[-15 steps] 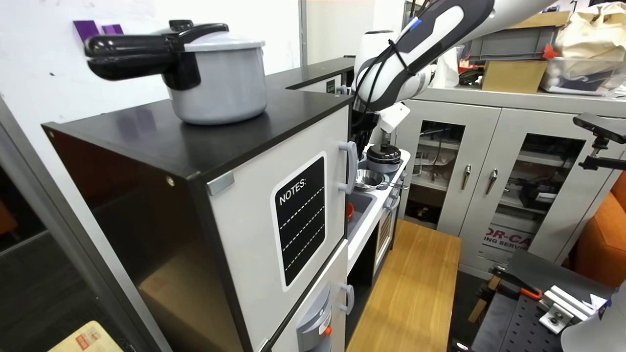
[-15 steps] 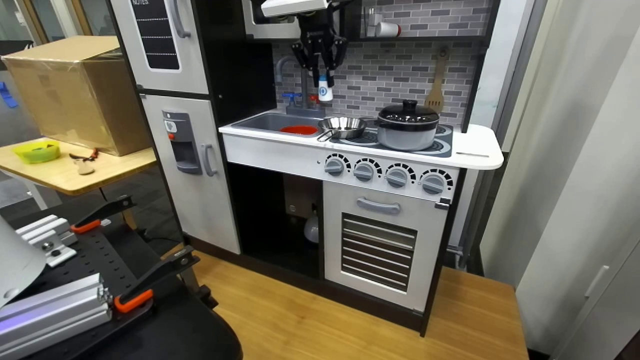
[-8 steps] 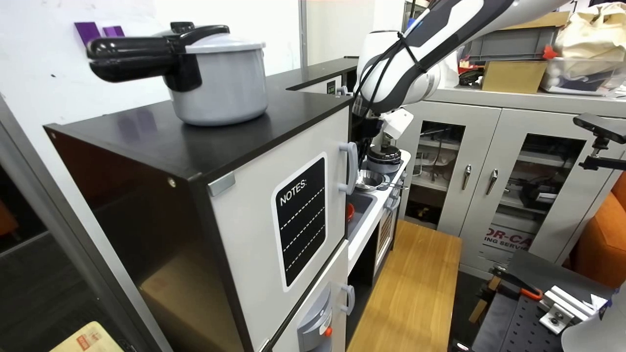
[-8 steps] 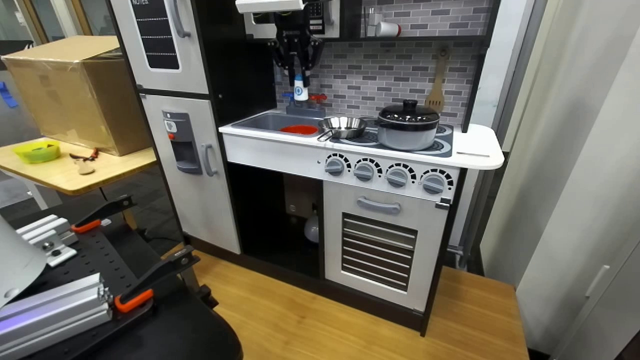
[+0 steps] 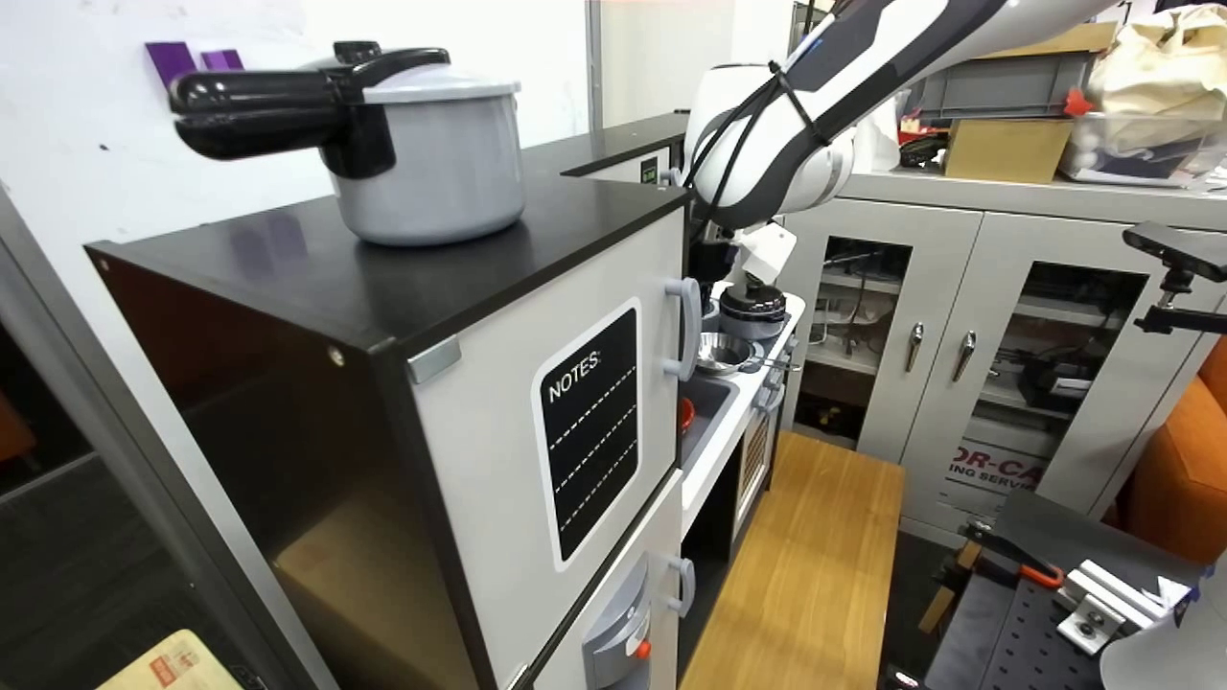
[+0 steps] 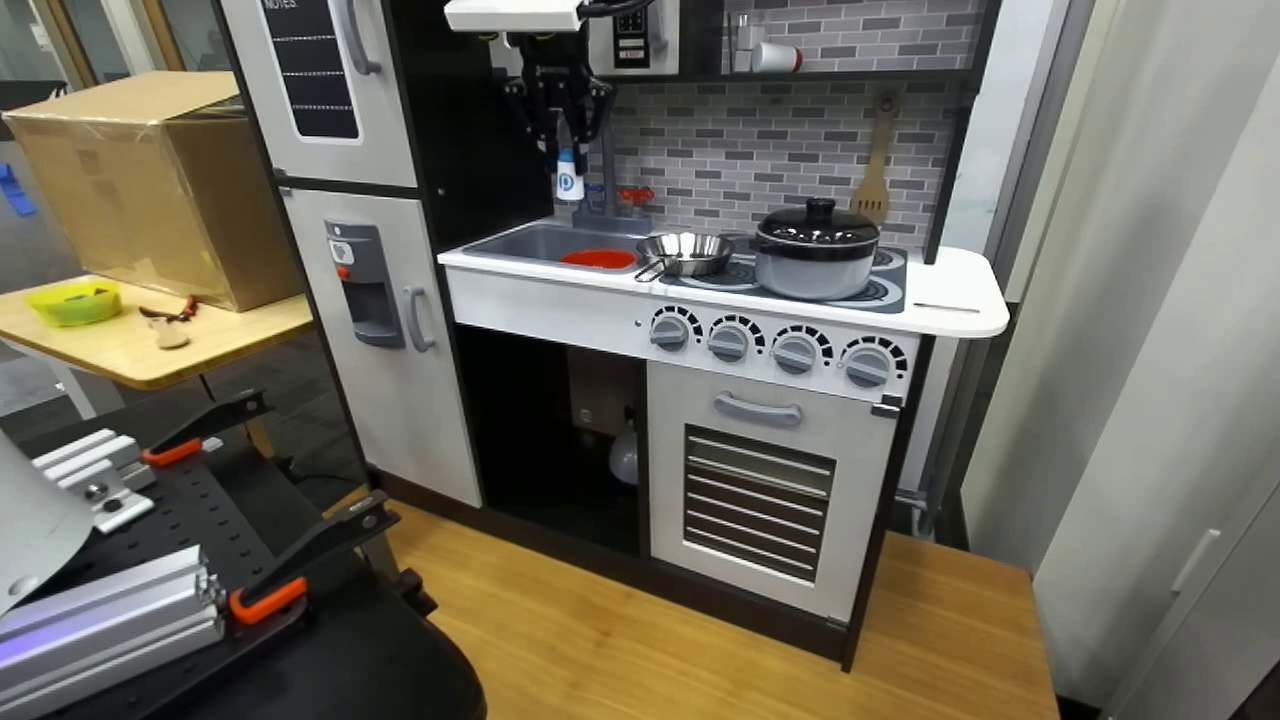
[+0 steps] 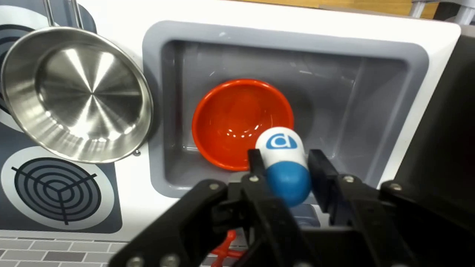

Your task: Take the white bottle from the pan and put it in the dish in the sink

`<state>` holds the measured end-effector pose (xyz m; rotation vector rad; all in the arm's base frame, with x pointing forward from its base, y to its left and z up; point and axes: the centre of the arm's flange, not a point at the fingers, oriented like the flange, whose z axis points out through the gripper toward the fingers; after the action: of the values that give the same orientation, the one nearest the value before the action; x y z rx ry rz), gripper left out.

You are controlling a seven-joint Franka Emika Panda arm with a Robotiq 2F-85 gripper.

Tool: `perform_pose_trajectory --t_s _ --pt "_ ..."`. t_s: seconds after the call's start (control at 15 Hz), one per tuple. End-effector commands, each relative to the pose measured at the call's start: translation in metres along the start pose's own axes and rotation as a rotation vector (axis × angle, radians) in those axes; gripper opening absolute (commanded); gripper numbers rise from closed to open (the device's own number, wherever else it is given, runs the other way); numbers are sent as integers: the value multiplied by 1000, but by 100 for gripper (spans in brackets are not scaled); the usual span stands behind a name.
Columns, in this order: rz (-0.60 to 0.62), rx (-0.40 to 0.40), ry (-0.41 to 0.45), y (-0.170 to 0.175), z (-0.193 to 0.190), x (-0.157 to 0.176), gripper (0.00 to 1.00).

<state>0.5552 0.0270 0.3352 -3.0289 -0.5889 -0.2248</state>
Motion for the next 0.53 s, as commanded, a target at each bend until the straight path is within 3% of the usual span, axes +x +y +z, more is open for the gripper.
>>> perform_pose_trajectory --t_s 0.0,0.47 --pt "-6 8 -8 2 7 -5 13" --pt "77 2 -110 24 48 -11 13"
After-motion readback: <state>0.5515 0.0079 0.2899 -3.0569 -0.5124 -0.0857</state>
